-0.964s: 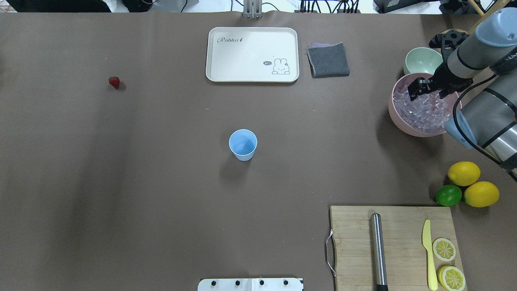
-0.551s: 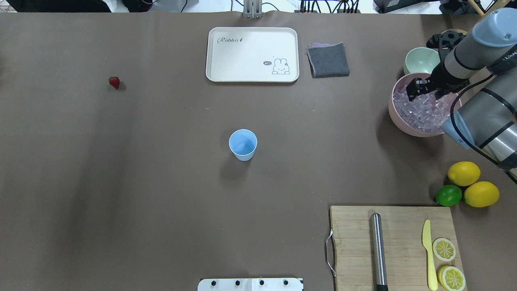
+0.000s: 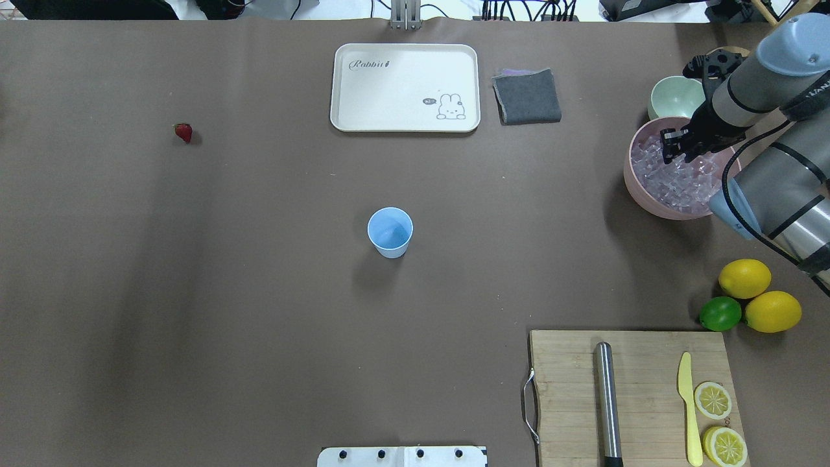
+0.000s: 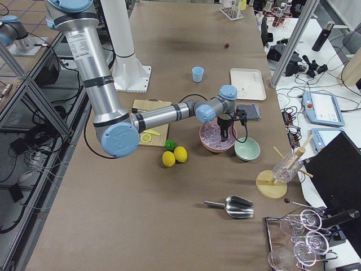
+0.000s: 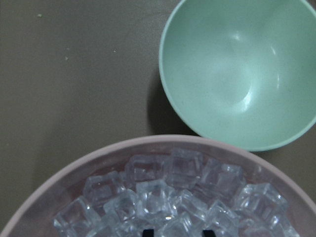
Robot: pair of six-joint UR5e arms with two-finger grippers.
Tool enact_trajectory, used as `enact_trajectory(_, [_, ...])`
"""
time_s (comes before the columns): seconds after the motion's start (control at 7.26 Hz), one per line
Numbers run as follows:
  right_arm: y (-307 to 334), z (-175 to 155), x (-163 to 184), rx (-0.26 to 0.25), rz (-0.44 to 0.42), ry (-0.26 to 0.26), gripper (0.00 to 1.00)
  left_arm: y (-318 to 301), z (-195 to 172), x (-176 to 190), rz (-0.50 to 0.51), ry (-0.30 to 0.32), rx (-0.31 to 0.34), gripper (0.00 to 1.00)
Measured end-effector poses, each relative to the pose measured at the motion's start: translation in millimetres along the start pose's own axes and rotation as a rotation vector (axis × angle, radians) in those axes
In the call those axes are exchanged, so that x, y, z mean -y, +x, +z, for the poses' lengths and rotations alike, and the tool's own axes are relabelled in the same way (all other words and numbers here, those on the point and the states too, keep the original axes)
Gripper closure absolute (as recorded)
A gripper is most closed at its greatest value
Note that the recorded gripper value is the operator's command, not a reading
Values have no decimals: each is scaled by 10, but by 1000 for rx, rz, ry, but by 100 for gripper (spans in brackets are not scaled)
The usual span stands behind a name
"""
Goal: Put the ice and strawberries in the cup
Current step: 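Lower the right gripper into the ice and grasp an ice cube, then carry the ice cube with the right gripper to the light-blue cup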
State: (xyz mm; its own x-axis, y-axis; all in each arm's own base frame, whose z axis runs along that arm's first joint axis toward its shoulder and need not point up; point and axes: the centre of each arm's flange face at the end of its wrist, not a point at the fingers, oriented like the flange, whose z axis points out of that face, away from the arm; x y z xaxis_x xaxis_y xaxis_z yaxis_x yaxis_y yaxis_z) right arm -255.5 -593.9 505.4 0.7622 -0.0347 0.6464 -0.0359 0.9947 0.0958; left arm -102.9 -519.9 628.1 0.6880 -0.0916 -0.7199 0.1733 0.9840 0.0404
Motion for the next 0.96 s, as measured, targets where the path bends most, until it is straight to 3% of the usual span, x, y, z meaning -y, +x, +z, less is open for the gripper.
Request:
enact_trajectory(0.55, [-39, -183, 31, 23, -1, 21, 81, 1, 11, -13, 0, -2, 0, 3])
enact_trajectory(0.96, [-122, -761, 16, 52, 40, 13, 80, 6, 17, 8, 1, -4, 0, 3])
